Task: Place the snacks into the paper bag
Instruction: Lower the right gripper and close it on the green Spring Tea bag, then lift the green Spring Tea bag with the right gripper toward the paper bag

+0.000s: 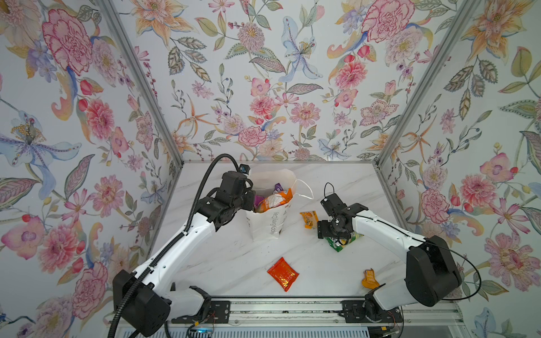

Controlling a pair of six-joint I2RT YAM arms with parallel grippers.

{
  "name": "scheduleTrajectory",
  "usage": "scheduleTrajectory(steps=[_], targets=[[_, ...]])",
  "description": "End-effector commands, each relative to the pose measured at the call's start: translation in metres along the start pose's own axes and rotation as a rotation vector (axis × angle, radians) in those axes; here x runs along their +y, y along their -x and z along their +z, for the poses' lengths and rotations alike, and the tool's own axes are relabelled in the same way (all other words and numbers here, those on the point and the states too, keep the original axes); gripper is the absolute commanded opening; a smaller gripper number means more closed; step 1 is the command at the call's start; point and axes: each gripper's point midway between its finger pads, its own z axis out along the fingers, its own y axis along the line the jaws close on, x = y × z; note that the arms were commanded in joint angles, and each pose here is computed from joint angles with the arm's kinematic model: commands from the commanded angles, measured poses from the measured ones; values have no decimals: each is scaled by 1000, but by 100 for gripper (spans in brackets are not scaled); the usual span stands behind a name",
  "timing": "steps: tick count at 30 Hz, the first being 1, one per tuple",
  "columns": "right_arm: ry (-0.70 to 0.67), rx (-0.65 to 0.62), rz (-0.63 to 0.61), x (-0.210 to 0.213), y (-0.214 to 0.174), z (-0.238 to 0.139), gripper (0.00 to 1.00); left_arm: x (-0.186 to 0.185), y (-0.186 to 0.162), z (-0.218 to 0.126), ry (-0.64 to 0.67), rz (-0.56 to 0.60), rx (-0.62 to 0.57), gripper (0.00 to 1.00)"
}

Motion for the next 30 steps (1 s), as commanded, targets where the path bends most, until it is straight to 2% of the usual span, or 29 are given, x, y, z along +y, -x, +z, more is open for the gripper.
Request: scheduleTrajectory(steps=[1,8,14,21,27,30], targets=[[-162,28,-92,-14,-6,10,83,6,20,-7,41,4,-90,0],[-291,54,-150,-20,-1,26,81,7,19,-7,44,6,-90,0],[-346,67,-178,-23,3,33,73,7,19,-7,46,6,-90,0],[-374,112,-196,-25,-4,47,56,7,19,-7,47,6,-89,0],[-376,120,-216,-21,-8,49,31,7,20,-7,46,5,-91,0],[-367,96,-212,-19,-6,43,24,7,20,-8,45,5,-93,0]])
